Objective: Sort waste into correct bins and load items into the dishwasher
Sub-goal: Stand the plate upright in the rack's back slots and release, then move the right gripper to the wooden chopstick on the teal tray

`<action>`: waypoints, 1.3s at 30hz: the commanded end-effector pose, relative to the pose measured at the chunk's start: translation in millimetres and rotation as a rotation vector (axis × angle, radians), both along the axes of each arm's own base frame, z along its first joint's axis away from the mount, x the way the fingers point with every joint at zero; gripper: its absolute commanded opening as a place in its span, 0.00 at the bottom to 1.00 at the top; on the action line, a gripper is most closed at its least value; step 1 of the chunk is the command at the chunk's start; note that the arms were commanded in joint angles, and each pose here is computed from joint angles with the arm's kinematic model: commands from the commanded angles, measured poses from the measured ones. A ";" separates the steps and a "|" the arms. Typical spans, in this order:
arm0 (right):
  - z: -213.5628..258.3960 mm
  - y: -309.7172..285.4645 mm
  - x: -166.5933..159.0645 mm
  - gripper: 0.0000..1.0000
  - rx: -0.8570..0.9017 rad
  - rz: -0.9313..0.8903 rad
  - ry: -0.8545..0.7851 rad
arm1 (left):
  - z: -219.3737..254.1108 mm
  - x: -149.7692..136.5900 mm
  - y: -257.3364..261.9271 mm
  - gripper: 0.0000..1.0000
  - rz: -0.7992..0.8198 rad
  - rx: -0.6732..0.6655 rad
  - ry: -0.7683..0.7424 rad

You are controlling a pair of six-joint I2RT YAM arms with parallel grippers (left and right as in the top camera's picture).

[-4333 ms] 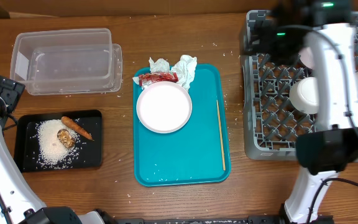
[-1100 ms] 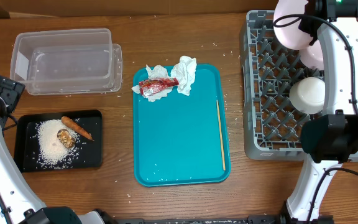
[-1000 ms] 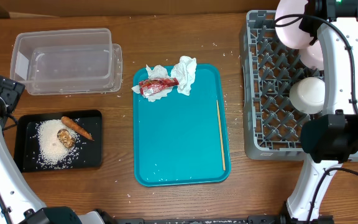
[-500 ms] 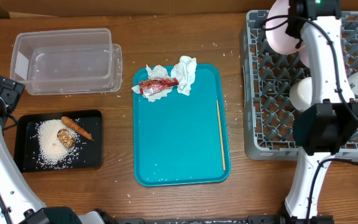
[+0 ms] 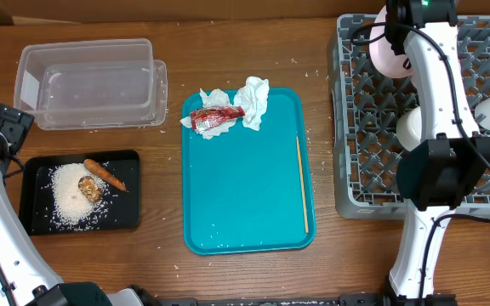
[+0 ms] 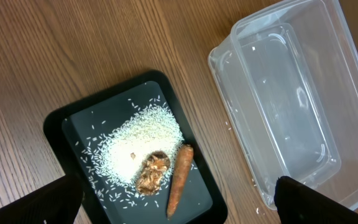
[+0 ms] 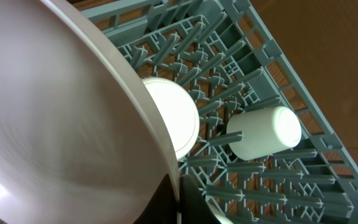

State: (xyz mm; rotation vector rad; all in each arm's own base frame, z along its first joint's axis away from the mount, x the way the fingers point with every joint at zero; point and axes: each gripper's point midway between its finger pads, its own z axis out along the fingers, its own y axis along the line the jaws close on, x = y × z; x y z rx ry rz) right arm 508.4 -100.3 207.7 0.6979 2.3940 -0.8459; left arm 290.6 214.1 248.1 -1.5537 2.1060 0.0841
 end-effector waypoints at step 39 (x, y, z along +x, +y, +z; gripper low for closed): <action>74.4 257.7 -33.1 1.00 0.887 0.853 -0.068 | -2.2 1.3 -0.3 1.00 0.008 -0.010 0.000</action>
